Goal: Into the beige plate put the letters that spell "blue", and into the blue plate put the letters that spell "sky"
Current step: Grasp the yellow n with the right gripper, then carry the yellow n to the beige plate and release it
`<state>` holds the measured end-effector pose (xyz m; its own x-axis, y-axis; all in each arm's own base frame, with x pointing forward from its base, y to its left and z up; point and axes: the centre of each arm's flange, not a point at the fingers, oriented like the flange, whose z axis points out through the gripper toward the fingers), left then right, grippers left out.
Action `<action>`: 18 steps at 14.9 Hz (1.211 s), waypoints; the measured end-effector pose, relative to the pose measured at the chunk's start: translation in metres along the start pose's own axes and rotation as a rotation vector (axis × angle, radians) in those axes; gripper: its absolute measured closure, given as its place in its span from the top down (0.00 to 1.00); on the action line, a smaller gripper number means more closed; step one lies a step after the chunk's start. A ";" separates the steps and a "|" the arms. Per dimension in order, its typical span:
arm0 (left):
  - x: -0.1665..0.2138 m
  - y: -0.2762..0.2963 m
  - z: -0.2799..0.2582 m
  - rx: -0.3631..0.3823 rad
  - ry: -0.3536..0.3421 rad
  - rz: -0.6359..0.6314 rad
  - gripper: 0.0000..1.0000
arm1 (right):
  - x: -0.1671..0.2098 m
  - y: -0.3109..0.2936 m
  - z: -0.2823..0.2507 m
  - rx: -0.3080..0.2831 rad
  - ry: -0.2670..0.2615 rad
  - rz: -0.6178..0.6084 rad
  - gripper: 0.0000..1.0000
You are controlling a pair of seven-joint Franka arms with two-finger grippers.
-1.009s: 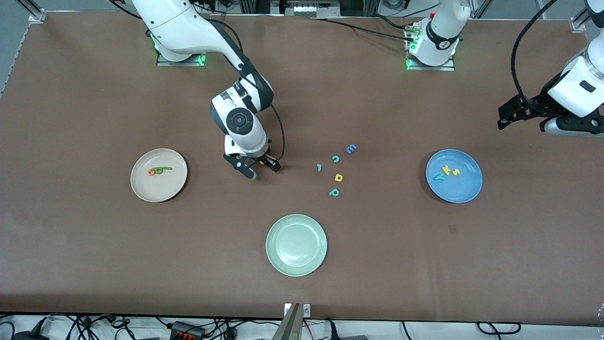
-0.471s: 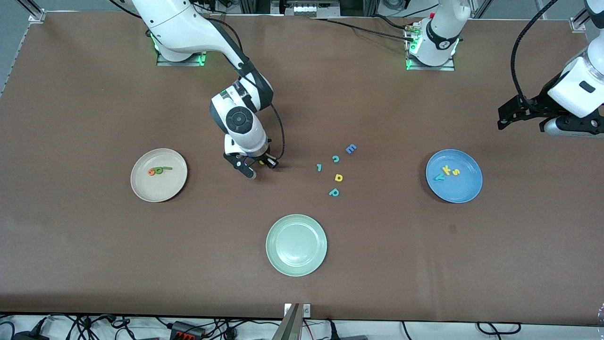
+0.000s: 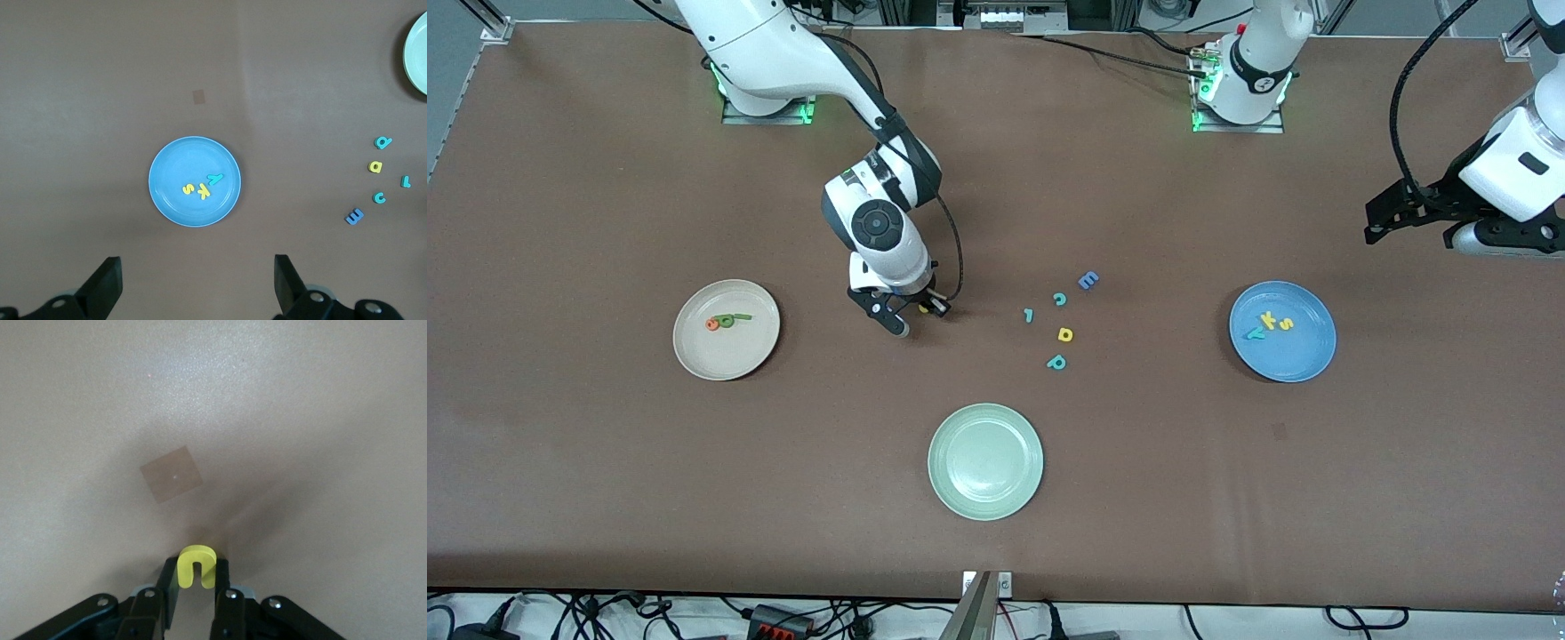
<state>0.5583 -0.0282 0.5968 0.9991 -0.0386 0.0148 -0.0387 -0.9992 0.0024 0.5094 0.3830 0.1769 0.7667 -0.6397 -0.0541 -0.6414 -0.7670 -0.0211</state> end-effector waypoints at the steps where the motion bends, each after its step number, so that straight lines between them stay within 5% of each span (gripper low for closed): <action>1: 0.000 0.000 0.000 0.000 0.000 0.000 1.00 | 0.004 0.000 -0.002 0.005 0.004 0.005 0.26; 5: 0.000 0.000 0.000 0.000 0.000 0.000 1.00 | 0.047 0.007 -0.030 0.029 0.020 0.024 0.26; 9: 0.000 0.000 0.000 0.000 0.000 0.000 1.00 | 0.131 0.047 -0.057 -0.022 0.004 -0.072 0.26; 14: 0.000 0.000 0.000 0.000 0.000 0.000 1.00 | 0.223 0.124 -0.068 -0.124 -0.102 -0.223 0.26; 18: 0.000 0.000 0.000 0.000 0.001 0.000 1.00 | 0.267 0.169 -0.069 -0.135 -0.153 -0.305 0.26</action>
<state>0.5585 -0.0283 0.5971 0.9991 -0.0384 0.0154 -0.0384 -0.9993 0.0024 0.6077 0.0792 0.2274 0.9024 -0.3734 -0.2148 -0.3667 -0.9275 0.0719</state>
